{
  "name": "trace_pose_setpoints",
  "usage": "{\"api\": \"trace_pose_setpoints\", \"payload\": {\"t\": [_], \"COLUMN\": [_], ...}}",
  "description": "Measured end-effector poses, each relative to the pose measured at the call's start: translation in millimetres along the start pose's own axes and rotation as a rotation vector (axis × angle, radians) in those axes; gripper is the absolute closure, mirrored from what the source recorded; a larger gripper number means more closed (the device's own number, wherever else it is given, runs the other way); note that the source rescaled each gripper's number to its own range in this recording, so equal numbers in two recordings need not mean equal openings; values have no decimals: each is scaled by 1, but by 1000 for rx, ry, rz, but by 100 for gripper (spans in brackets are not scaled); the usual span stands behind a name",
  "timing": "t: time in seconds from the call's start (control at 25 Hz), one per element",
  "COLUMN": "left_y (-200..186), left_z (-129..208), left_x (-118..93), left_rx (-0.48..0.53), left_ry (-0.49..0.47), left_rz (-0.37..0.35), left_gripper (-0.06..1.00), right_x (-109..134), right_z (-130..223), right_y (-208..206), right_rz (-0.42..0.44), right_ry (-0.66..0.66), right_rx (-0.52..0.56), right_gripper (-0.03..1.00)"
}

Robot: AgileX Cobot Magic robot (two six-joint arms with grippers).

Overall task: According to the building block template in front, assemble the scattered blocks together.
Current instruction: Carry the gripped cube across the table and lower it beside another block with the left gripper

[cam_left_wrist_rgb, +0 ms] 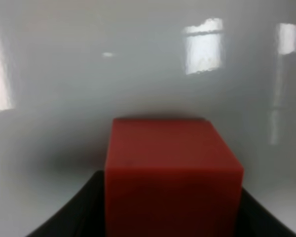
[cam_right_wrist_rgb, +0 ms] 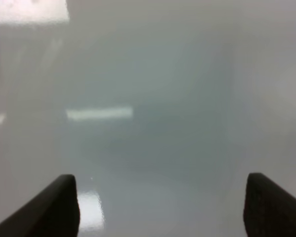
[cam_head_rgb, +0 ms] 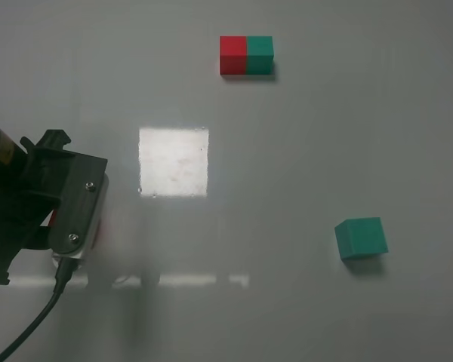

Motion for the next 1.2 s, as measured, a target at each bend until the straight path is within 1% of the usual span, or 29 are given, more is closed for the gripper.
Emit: {"api": "trace_pose_setpoints", "payload": {"t": [0.36,0.52,0.76,0.88,1.04,1.2], "left_y": [-4,-16,-45,-49,-45,-39], "left_z": [6,11,10,7,-4,-28], "left_x": [2,7,33,44,64,84], "left_rx": [39,44,16,16,24,28], "left_ry": [23,-28,-76,-89,-93,-42], "left_rz": [-30,-70,-183,-195,-192,-214], "left_gripper": [94,94,94,94,94,94], "right_x": [0,0,0,0,0,0], "right_z": [0,0,0,0,0,0], "right_y": [0,0,0,0,0,0], "right_rz": [0,0,0,0,0,0], "right_ry": [0,0,0,0,1,0], "right_rx": [0,0,0,0,0,0], "right_gripper": [24,24,24,24,24,24]}}
Point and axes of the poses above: a point on each arm's last joint axis where the gripper is mounted, y pointing out along that axis toward the gripper, x along the wrist's bending axis when the last joint is at zero, z = x × y, the point moved 3 cm from there along y, pointing out along that axis toward the gripper, and after that the axes turned 1 degree about y, right-handed, at the moved point
